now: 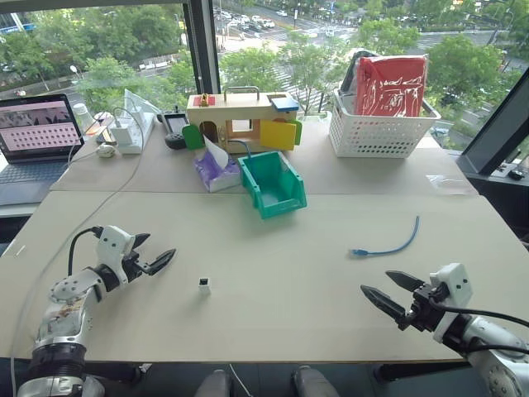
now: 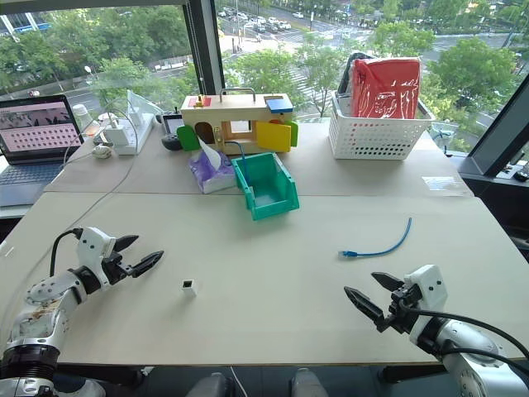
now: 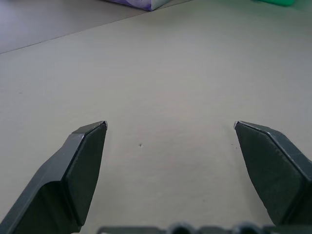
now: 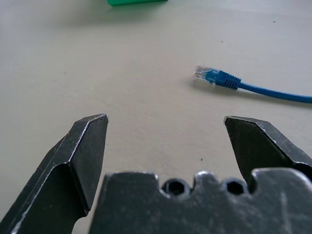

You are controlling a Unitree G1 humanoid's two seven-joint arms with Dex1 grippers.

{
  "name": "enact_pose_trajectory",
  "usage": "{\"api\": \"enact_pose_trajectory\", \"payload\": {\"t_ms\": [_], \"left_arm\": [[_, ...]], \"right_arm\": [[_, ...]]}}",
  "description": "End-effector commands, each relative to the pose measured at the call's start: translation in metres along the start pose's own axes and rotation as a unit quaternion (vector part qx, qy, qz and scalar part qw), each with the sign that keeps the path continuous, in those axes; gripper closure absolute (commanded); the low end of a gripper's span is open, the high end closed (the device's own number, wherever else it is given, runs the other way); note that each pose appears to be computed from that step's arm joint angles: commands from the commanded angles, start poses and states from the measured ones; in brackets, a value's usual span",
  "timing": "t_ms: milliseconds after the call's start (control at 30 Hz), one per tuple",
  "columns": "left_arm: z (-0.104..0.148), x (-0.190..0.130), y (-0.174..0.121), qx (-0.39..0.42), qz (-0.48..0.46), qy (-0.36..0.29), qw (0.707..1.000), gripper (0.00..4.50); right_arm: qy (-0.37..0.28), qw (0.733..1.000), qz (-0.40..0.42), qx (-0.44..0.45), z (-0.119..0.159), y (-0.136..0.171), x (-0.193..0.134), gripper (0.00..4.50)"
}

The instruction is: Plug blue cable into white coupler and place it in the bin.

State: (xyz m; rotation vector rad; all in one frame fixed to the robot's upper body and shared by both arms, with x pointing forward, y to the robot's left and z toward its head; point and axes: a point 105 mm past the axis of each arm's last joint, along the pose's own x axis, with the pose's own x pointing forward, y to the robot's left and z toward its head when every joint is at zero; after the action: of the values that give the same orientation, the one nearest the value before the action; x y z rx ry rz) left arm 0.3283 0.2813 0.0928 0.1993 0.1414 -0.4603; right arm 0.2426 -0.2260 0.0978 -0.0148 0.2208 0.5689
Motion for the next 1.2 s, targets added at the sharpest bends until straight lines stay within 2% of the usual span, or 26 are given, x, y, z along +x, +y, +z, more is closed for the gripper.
{"api": "enact_pose_trajectory", "payload": {"t_ms": [33,167,267,433,533,633,833,967,1100,1200], "left_arm": [[0.021,0.004,0.005,0.023,-0.008,-0.015,1.0,0.0],[0.077,0.009,0.008,0.009,-0.049,-0.097,0.994,0.0],[0.107,-0.003,0.009,-0.011,-0.073,-0.139,0.988,0.0],[0.117,-0.029,-0.023,-0.018,-0.151,-0.129,0.98,0.0],[0.115,-0.047,-0.043,-0.024,-0.174,-0.107,0.979,0.0],[0.114,-0.068,-0.042,-0.05,-0.147,-0.115,0.981,0.0],[0.085,-0.105,-0.083,-0.06,-0.146,-0.07,0.985,0.0],[0.071,-0.109,-0.113,-0.075,-0.14,-0.056,0.986,0.0],[0.038,-0.086,-0.147,-0.111,-0.032,-0.015,0.993,0.0],[0.037,-0.077,-0.168,-0.132,-0.027,-0.016,0.991,0.0]], "right_arm": [[-0.016,1.0,0.002,-0.027,0.013,-0.007,-0.003,0.09],[-0.016,0.997,0.051,-0.063,0.036,-0.006,0.0,0.09],[-0.019,0.993,0.093,-0.077,0.055,0.004,0.007,0.09],[-0.015,0.981,0.162,-0.103,0.078,0.018,0.024,0.09],[-0.017,0.974,0.196,-0.115,0.09,0.027,0.037,0.09],[-0.01,0.966,0.224,-0.127,0.097,0.034,0.049,0.09],[-0.01,0.95,0.276,-0.143,0.115,0.05,0.082,0.09],[-0.009,0.939,0.311,-0.149,0.119,0.062,0.093,0.09],[-0.008,0.933,0.324,-0.159,0.121,0.07,0.106,0.09],[-0.006,0.931,0.327,-0.161,0.121,0.073,0.108,0.09]]}}
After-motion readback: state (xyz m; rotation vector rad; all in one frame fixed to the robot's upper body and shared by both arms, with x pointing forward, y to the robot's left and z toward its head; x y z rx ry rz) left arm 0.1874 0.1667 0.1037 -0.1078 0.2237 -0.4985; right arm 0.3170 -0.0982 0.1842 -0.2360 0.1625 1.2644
